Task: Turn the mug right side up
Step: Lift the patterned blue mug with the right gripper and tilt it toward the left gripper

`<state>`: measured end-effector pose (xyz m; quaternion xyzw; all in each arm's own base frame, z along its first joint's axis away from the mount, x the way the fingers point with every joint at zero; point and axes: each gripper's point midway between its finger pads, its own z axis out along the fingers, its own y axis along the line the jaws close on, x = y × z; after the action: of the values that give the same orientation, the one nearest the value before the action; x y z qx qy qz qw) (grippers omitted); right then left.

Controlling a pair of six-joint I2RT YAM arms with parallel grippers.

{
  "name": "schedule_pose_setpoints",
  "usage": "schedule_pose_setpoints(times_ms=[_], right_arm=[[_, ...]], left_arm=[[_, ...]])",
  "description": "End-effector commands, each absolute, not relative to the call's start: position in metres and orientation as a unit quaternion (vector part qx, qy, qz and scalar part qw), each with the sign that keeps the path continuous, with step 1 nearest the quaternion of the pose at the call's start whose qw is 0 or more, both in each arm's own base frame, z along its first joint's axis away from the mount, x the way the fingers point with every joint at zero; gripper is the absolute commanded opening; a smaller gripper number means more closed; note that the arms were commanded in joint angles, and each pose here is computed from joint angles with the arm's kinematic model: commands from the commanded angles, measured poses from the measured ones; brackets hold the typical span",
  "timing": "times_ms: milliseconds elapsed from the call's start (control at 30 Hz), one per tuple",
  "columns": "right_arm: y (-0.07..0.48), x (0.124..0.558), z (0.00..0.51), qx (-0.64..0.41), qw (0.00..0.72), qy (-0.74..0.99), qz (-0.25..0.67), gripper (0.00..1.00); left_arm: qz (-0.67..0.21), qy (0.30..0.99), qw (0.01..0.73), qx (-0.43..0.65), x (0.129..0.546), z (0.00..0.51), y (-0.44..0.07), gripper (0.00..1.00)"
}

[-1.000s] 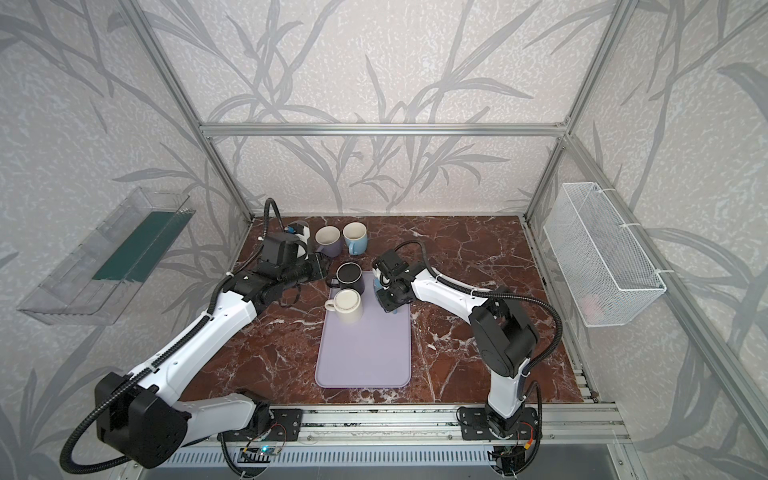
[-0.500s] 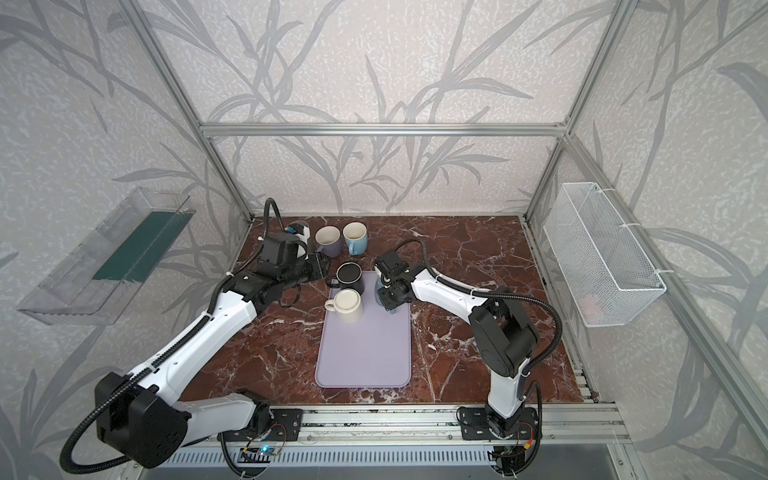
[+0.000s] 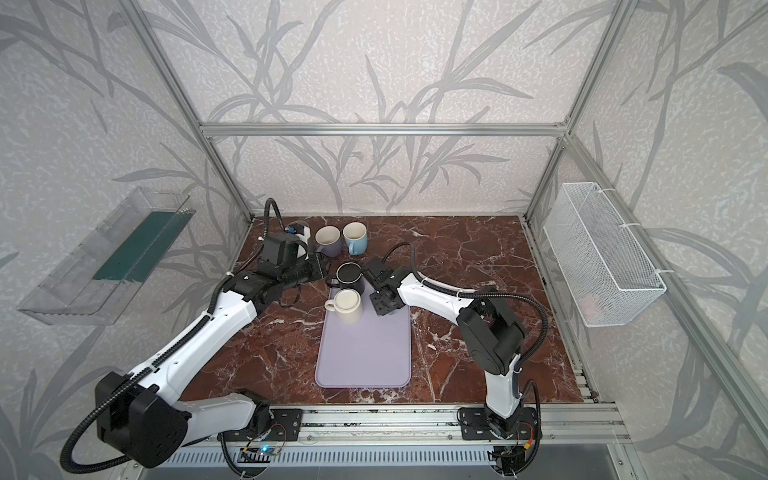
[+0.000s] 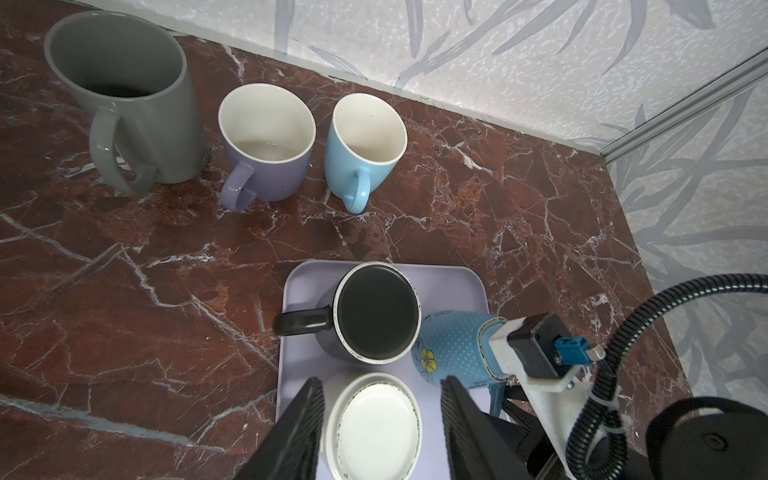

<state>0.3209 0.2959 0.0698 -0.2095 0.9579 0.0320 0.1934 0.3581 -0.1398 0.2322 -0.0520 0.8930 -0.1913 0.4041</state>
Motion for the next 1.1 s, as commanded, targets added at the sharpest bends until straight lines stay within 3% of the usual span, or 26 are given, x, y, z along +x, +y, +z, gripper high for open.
schedule_pose_setpoints(times_ms=[0,433,633,767,1067], right_arm=[[0.289,0.326,0.071,-0.186,0.194,0.963,0.010,0.35],[0.288,0.333,0.063,-0.174,0.195,0.965,-0.020,0.32],[0.286,0.335,0.061,-0.175,0.193,0.965,-0.031,0.14],[0.284,0.338,0.065,-0.182,0.196,0.963,-0.036,0.13],[0.288,0.351,0.096,-0.201,0.220,0.954,0.042,0.12]], left_arm=[[-0.192,0.893,0.405,-0.050,0.355,0.230,-0.139,0.49],[-0.193,0.893,0.403,-0.050,0.354,0.229,-0.140,0.49],[-0.191,0.893,0.405,-0.050,0.354,0.230,-0.139,0.49],[-0.189,0.893,0.405,-0.052,0.353,0.229,-0.138,0.49],[-0.211,0.888,0.406,-0.050,0.349,0.231,-0.143,0.49]])
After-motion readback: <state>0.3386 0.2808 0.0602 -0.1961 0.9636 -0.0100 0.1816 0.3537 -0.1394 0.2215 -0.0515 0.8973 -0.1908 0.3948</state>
